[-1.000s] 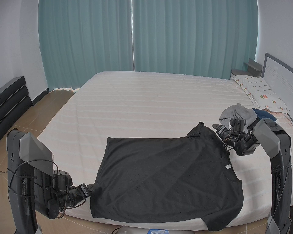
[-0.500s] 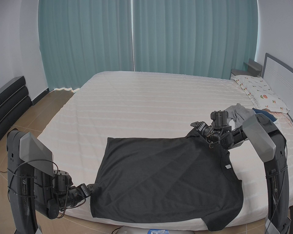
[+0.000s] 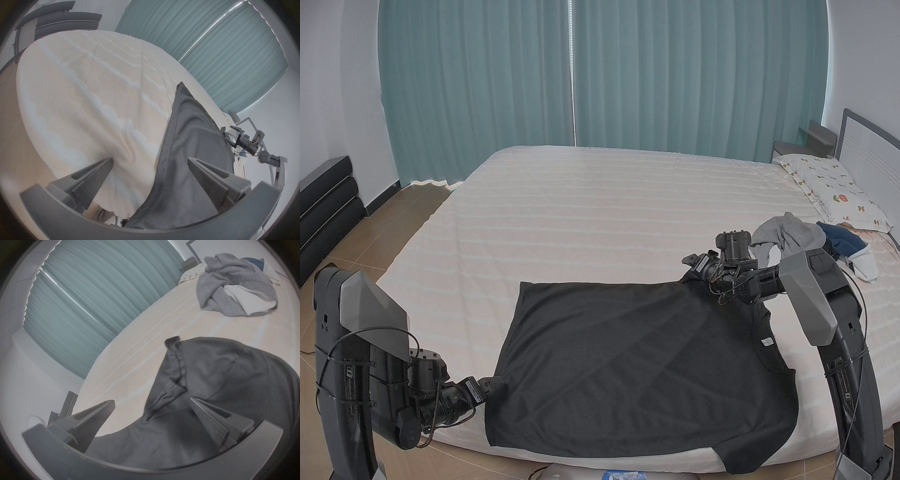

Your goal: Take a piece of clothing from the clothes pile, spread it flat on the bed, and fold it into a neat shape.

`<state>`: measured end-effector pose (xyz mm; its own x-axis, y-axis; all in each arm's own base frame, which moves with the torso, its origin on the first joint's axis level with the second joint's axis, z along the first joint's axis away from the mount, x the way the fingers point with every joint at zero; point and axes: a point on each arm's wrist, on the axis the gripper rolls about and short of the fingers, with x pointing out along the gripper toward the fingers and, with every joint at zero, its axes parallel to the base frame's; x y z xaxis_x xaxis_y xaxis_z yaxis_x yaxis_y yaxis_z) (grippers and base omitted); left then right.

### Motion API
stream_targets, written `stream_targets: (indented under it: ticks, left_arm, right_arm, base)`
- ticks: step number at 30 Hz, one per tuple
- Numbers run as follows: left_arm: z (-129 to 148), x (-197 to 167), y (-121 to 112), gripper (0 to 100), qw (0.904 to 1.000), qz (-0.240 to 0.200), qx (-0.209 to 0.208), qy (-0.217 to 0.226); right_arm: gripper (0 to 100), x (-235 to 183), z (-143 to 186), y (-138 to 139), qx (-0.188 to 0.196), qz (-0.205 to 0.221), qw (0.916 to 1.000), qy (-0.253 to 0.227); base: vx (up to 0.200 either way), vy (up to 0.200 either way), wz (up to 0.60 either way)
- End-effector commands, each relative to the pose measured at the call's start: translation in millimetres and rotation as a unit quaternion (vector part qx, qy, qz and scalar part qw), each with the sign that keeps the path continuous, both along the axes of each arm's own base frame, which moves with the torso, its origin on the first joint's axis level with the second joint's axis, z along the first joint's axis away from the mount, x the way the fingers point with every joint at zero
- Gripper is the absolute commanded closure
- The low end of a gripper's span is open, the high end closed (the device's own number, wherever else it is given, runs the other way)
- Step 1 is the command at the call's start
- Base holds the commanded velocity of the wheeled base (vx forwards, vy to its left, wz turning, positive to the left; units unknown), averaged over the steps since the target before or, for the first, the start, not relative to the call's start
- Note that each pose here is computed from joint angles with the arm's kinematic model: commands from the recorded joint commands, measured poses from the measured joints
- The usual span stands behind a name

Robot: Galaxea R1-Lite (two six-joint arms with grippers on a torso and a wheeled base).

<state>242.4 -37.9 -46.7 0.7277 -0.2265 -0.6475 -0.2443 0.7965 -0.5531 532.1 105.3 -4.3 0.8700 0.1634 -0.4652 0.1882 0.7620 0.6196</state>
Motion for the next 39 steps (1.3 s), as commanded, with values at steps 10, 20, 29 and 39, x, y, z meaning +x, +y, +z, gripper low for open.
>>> stream_targets:
  ticks: [10, 20, 29, 39]
  left_arm:
    - [1.2, 1.1, -0.1, 0, 1.0000, 0.000, -0.001, -0.008]
    - [1.2, 1.1, -0.1, 0, 1.0000, 0.001, -0.002, -0.008]
    - [1.2, 1.1, -0.1, 0, 1.0000, 0.001, -0.002, -0.008]
    - [2.9, 2.6, 0.0, 0, 0.9999, 0.005, -0.008, -0.012]
  right_arm:
    - [0, 4.8, -46.7, 6.6, -0.010, -0.008, 0.9998, 0.016]
    - [0, 13.9, -13.8, 19.8, 0.019, 0.001, 0.9886, -0.149]
    - [0, 15.1, 37.5, 15.8, 0.037, 0.017, 0.9736, -0.225]
    - [0, 15.4, 36.8, -4.8, 0.011, -0.047, 0.9829, -0.178]
  base:
    - [0.000, 0.000, 0.00]
    - [0.000, 0.000, 0.00]
    - [0.000, 0.000, 0.00]
    - [0.000, 0.000, 0.00]
